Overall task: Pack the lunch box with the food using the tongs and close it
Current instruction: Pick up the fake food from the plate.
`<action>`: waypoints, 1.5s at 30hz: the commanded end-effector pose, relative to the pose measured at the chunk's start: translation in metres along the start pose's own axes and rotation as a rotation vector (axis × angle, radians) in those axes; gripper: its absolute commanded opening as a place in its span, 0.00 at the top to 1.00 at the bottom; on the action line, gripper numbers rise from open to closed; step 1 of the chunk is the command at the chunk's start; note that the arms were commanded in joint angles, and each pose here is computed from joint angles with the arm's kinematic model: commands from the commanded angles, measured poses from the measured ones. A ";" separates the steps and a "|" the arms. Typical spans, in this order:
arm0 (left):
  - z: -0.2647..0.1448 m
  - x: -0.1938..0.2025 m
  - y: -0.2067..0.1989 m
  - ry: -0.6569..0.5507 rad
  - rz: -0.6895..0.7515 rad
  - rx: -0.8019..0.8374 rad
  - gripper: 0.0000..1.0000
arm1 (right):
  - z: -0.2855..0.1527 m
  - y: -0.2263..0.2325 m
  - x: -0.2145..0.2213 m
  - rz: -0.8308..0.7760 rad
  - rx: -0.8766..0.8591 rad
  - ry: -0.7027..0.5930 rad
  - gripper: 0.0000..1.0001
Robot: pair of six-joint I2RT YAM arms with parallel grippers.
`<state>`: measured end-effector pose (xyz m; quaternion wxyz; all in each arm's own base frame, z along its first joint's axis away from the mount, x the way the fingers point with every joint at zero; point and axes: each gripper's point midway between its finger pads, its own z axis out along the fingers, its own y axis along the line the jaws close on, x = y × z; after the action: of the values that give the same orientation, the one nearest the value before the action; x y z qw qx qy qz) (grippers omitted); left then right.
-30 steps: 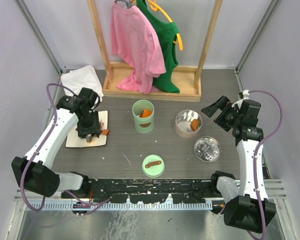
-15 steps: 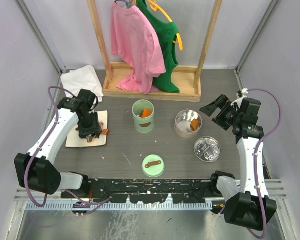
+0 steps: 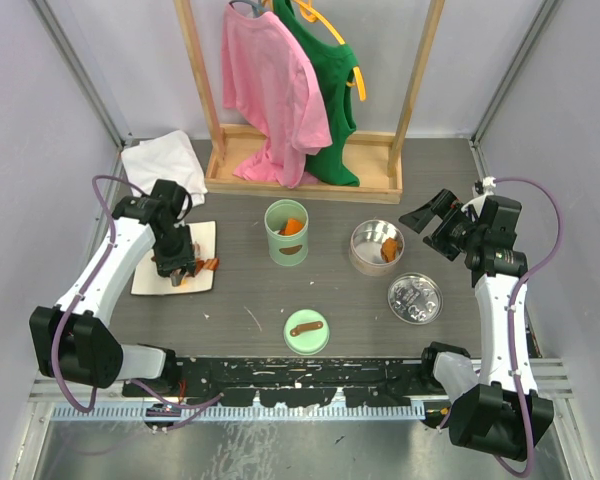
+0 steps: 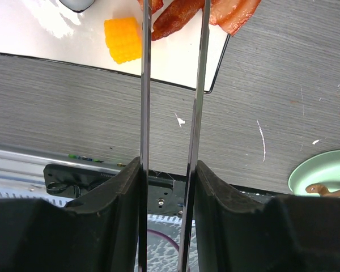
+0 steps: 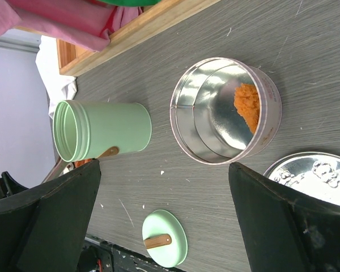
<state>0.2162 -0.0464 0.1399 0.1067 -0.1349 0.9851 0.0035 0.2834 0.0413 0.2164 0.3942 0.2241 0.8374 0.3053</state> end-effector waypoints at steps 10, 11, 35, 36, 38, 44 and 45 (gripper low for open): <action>-0.011 -0.013 0.006 -0.089 -0.020 0.008 0.76 | -0.003 0.014 -0.012 -0.021 -0.048 -0.033 0.00; -0.011 -0.014 0.006 -0.093 -0.024 0.008 0.77 | -0.003 0.014 -0.012 -0.023 -0.048 -0.033 0.00; -0.084 -0.035 -0.023 -0.289 -0.066 0.263 0.77 | -0.001 0.014 -0.011 -0.015 -0.056 -0.029 0.00; -0.092 -0.035 -0.028 -0.295 -0.066 0.300 0.77 | -0.001 0.014 -0.011 -0.015 -0.057 -0.030 0.00; -0.105 -0.035 -0.039 -0.303 -0.069 0.370 0.77 | -0.001 0.014 -0.012 -0.015 -0.058 -0.032 0.00; -0.147 -0.031 -0.072 -0.337 -0.049 0.575 0.78 | -0.002 0.013 -0.013 -0.014 -0.049 -0.042 0.00; -0.153 -0.030 -0.076 -0.341 -0.039 0.589 0.79 | -0.002 0.013 -0.012 -0.014 -0.047 -0.044 0.00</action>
<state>0.2292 -0.0865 0.2497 0.2573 -0.1438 0.9396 -0.1742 0.2844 0.0432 0.2170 0.3920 0.2234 0.8359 0.3124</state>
